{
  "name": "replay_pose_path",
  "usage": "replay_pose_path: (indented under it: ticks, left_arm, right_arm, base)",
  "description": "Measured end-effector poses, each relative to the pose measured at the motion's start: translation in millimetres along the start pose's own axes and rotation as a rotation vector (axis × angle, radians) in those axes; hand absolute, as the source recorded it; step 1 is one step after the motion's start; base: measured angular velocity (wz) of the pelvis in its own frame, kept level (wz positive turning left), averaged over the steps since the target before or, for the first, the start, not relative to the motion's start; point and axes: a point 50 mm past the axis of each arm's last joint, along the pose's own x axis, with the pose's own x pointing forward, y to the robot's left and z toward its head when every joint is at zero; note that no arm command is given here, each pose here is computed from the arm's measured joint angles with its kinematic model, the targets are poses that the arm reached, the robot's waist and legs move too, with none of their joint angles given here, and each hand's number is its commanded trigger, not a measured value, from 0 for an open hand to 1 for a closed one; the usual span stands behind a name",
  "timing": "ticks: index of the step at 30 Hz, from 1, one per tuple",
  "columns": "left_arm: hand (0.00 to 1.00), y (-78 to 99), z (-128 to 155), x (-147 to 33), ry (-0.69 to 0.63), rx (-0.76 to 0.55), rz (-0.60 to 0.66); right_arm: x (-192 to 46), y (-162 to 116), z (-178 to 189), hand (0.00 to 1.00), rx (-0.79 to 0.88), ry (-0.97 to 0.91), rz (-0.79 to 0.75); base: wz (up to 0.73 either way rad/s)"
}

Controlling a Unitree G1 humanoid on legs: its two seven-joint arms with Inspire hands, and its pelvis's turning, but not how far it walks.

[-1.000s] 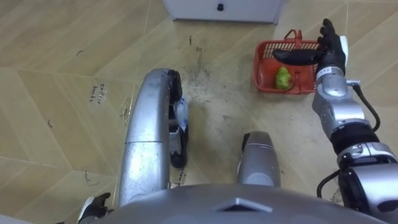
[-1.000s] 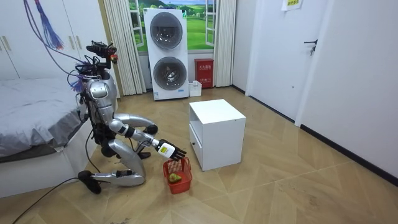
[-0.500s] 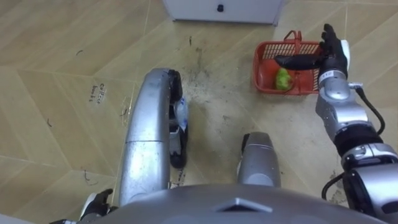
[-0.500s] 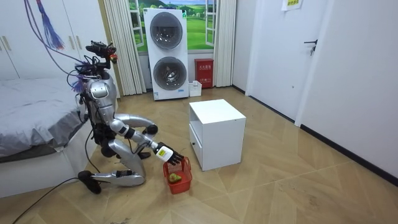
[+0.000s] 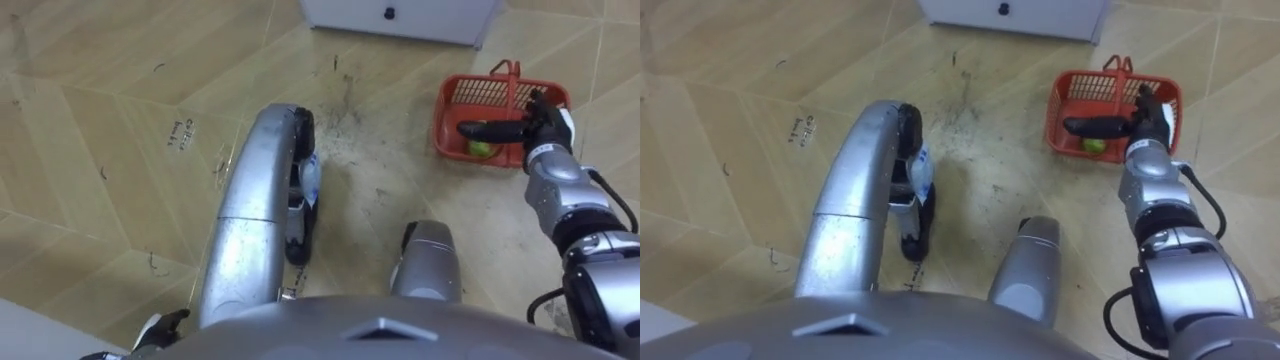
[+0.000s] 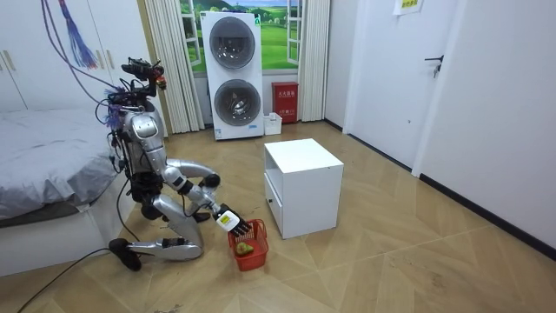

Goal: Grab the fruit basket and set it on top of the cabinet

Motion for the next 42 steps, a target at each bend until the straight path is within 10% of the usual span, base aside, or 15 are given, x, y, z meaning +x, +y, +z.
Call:
replay_pose_path:
  ticks: [5, 6, 8, 42]
  left_arm:
    - [0.0, 1.7, 9, 1.7, -0.012, 0.006, -0.016]
    - [0.0, 2.6, 13, 2.3, -0.021, 0.007, -0.017]
    - [0.0, 3.6, 20, 3.1, -0.036, 0.014, -0.021]
    - [0.0, -4.0, 51, 5.9, -0.078, 0.034, -0.066]
  right_arm:
    - [2, -6, -11, 0.0, 0.029, 0.092, -0.006]
    - [2, -7, -15, 0.64, 0.036, 0.108, -0.004]
    - [1, -11, -21, 1.0, 0.044, 0.134, -0.006]
    - [2, -4, -21, 1.0, 0.099, 0.172, 0.02]
  base:
    - [0.0]
    - [0.0]
    - [-0.03]
    - [-0.02]
